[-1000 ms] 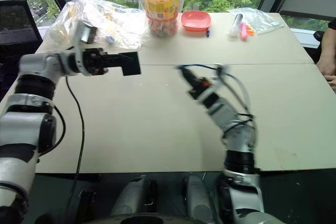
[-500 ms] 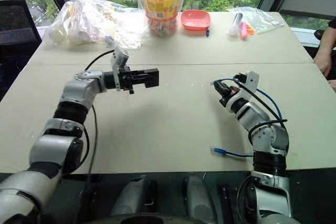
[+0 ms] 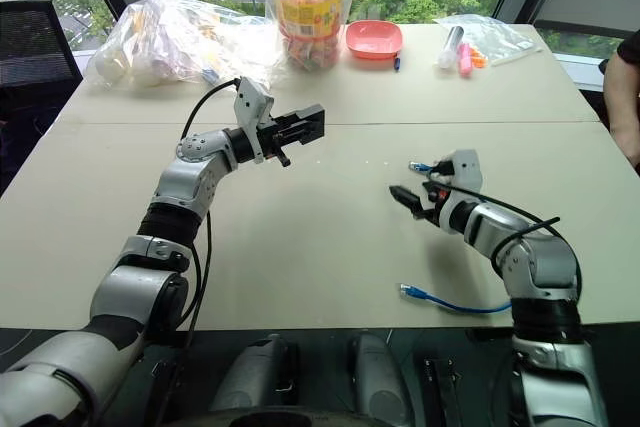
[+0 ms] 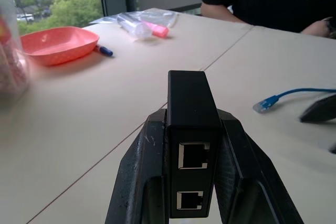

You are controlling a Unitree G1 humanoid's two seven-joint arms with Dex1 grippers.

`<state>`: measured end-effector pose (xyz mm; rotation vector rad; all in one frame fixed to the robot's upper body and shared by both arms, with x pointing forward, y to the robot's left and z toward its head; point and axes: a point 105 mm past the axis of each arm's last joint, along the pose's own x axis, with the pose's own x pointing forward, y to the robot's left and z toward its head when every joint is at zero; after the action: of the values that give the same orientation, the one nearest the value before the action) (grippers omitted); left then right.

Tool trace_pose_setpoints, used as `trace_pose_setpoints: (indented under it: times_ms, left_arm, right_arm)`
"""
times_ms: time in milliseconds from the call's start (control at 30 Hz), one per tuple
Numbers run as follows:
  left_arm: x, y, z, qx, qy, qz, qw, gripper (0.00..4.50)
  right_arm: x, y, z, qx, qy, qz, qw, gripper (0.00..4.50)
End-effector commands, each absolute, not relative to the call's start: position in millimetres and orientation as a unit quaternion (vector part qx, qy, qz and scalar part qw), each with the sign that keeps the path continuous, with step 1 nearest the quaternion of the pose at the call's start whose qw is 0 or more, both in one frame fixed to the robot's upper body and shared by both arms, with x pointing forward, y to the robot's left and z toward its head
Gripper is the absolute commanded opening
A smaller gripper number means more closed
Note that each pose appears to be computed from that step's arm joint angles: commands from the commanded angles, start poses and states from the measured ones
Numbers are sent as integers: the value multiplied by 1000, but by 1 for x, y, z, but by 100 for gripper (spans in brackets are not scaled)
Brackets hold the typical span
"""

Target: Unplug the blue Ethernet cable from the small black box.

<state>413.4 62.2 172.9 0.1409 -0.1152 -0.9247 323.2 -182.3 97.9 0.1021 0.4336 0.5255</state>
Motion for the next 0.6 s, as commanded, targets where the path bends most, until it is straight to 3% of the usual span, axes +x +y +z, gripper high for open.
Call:
trace_pose_setpoints:
  times_ms: [33, 67, 133, 367, 500, 600]
  left_arm:
    - [413, 56, 159, 78, -56, -441, 892, 50]
    - [414, 55, 156, 73, -54, -435, 896, 50]
    - [417, 54, 148, 80, -52, -424, 900, 156]
    - [414, 61, 137, 61, -40, -426, 902, 439]
    - [404, 66, 141, 63, -30, -449, 891, 445]
    - [381, 79, 167, 39, -33, -470, 881, 445]
  right_arm:
    - [326, -173, 110, 59, 171, 266, 947, 447]
    - [327, -172, 112, 65, 165, 264, 948, 447]
    - [327, -170, 111, 74, 165, 263, 948, 450]
    - [324, -164, 118, 78, 151, 265, 949, 450]
    - [322, -165, 119, 84, 145, 263, 950, 450]
    - [316, -172, 130, 92, 119, 271, 951, 450]
